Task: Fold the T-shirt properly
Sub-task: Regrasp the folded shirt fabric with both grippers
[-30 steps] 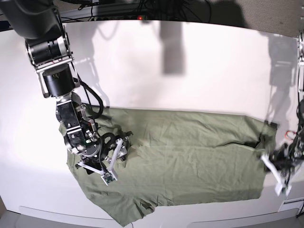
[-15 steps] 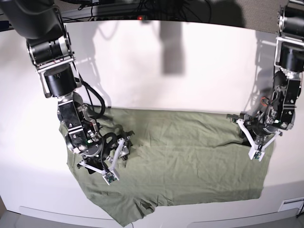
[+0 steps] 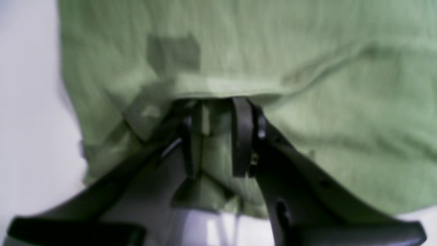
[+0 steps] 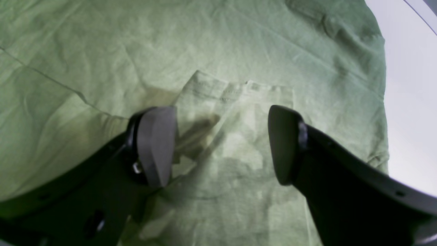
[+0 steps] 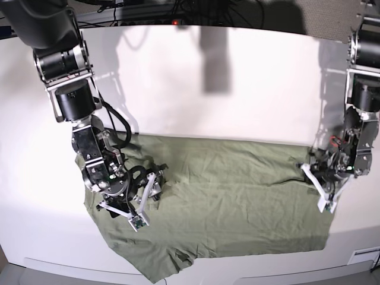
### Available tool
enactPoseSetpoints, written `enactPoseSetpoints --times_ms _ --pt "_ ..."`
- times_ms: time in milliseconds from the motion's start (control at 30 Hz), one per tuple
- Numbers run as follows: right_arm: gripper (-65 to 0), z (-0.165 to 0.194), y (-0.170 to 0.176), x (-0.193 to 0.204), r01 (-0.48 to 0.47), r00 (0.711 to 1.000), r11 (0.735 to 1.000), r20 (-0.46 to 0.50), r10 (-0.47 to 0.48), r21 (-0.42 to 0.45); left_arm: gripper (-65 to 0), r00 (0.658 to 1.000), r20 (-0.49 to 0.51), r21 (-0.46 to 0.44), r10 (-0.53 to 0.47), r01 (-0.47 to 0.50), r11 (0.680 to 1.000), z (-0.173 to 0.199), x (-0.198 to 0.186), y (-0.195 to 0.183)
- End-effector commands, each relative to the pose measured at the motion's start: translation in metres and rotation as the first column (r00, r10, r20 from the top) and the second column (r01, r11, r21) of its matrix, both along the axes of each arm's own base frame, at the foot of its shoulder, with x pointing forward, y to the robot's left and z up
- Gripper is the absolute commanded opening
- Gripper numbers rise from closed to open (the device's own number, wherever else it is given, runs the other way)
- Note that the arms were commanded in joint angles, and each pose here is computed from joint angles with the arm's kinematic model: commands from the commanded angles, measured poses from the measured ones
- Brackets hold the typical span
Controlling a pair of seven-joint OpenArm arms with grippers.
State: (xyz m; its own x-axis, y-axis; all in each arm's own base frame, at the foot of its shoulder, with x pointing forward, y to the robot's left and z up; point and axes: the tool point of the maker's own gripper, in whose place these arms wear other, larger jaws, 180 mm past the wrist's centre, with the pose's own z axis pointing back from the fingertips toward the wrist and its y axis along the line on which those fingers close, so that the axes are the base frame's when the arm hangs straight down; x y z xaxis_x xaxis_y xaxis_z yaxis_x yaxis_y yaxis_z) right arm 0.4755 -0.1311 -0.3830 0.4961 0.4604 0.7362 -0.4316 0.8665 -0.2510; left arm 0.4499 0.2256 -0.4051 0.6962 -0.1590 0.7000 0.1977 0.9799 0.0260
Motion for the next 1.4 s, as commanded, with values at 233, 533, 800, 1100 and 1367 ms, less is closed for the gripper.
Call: enactPoseSetpoints --times_ms 233,533,800,1100,1367 --pt "-23.5 0.021 -0.002 0.014 0.010 0.999 1.000 0.039 -0.010 0.001 -52.8 0.996 0.086 0.064 0.027 -0.032 0.997 0.011 0.021 0.028" --pt "-23.5 0.007 -0.002 0.004 0.009 1.000 1.000 0.013 -0.009 0.002 -53.4 0.984 0.173 0.040 0.035 -0.043 0.998 0.047 0.055 0.023" --pt "-23.5 -0.014 -0.002 -0.014 0.007 1.000 1.000 -0.029 -0.007 0.000 -53.9 0.982 0.187 0.120 -0.038 0.016 0.993 0.045 0.063 0.003" --pt "-23.5 -0.005 -0.012 -0.008 0.047 0.999 0.998 0.022 -0.048 0.048 -53.9 0.996 0.043 0.009 0.075 -0.076 0.997 0.066 0.032 0.051" --pt "-23.5 0.008 -0.025 0.001 0.091 0.993 0.992 0.063 -0.097 0.087 -53.8 0.996 -0.067 -0.126 0.057 -0.066 0.990 0.015 -0.010 0.030"
